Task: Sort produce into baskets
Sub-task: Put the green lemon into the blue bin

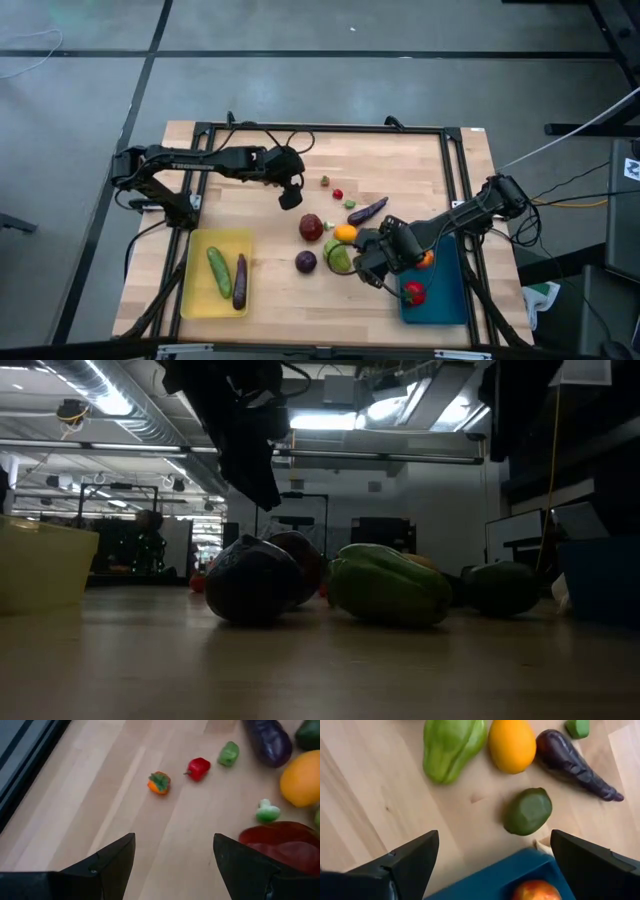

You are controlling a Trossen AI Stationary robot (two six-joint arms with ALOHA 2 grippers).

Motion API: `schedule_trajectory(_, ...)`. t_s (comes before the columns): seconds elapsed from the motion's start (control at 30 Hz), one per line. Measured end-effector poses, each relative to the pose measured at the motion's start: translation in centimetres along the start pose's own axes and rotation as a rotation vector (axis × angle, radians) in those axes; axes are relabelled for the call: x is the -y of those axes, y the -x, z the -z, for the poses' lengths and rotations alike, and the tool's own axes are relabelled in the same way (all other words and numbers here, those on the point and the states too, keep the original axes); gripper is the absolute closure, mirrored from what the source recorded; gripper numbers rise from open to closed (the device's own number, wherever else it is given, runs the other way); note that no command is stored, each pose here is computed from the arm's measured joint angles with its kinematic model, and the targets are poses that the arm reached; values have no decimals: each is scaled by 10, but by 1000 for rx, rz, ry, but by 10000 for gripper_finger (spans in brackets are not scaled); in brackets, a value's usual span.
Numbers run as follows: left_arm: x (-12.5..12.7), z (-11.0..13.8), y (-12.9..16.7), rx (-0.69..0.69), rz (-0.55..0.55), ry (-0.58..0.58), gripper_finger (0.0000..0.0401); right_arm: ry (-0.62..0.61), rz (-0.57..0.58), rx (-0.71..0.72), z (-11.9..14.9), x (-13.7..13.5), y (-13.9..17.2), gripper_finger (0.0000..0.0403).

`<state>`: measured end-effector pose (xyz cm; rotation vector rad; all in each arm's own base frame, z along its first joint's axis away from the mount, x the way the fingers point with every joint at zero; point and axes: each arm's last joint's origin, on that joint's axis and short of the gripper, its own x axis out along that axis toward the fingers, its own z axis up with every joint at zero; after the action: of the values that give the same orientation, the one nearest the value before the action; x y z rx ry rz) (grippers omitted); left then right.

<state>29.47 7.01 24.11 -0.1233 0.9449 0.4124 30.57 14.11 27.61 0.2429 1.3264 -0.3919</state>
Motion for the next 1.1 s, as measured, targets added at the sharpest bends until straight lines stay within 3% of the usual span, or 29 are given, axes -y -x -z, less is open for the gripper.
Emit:
schedule_trajectory(0.33,21,3,4,5,40,-54,136,-38,33,-15,-13,16,-9,24)
schedule_trajectory(0.7,33,5,7,8,64,-71,136,-2,19,-226,-12,48,-57,24)
schedule_trajectory(0.93,33,5,7,6,64,-21,136,-79,-7,-224,-25,65,-69,24)
schedule_trajectory(1.1,33,5,7,5,64,8,136,-208,-27,-256,-32,76,-72,24)
